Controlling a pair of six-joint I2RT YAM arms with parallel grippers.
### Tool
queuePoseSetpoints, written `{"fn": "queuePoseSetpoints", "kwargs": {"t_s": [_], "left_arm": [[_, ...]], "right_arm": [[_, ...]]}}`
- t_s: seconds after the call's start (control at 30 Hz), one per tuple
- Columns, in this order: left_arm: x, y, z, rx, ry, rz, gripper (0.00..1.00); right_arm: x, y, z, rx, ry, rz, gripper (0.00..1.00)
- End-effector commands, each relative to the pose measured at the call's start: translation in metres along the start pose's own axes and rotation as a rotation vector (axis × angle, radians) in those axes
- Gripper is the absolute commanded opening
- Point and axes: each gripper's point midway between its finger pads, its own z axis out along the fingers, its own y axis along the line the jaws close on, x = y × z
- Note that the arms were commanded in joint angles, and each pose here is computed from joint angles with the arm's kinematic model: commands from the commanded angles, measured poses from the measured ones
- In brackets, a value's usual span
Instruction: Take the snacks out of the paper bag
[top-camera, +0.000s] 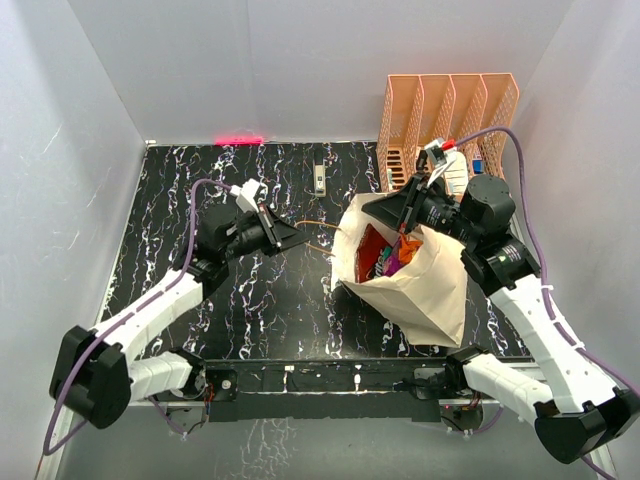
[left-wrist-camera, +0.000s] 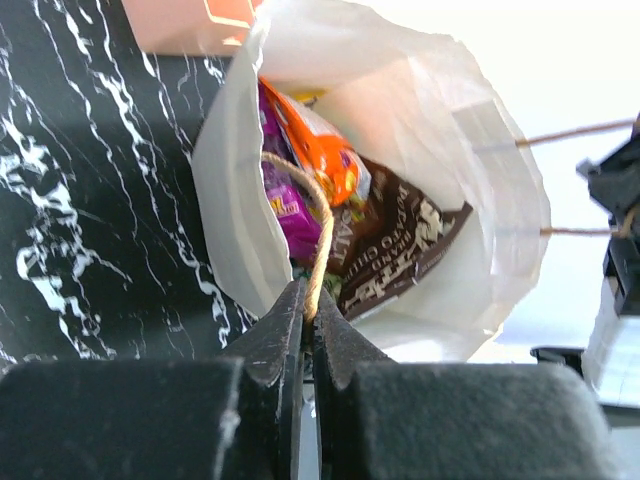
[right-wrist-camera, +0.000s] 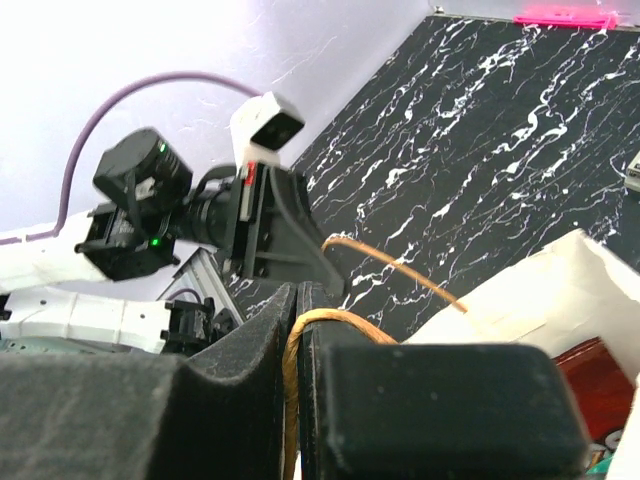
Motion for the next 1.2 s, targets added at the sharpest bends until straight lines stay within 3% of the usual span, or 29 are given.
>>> {"fn": "queuePoseSetpoints", "kwargs": {"t_s": [0.0,0.17,0.43,0.53,0.7,0.9,0.97,1.07,1.17], "left_arm": [[0.025,0.000,-0.018,0.025,0.017,-0.036,0.00],[0.047,0.019,-0.037,-0.023,0.025,-0.074,0.00],[0.062,0.030,-0.054,-0.098,0.075,-0.041,0.00],[0.063,0.036,-0.063,-0.144,0.062,-0.011,0.00],[0.075,0.035,-0.072,-0.111,0.080,-0.014,0.00],[0.092,0.032,-0.078,-0.099,0.196,0.018,0.06],[0.085,0.033,-0.085,-0.155,0.175,0.066,0.16],[0.067,0.021,-0.098,-0.191,0.113,0.171,0.48],[0.050,0.003,-0.104,-0.196,0.090,0.278,0.73]], "right_arm": [[-0.036,0.025,0.011,-0.108,-0.079,-0.055,0.08],[-0.028,0.036,0.031,-0.249,-0.024,0.017,0.07],[0.043,0.093,0.069,-0.452,0.185,0.035,0.07],[0.052,0.101,0.063,-0.486,0.193,0.053,0.07],[0.060,0.090,0.046,-0.412,0.175,0.010,0.07],[0.071,0.073,0.018,-0.313,0.079,0.005,0.07],[0.077,0.078,0.010,-0.360,0.065,0.037,0.07],[0.082,0.085,0.002,-0.410,0.067,0.063,0.07],[0.087,0.084,0.001,-0.413,0.071,0.116,0.07]]}}
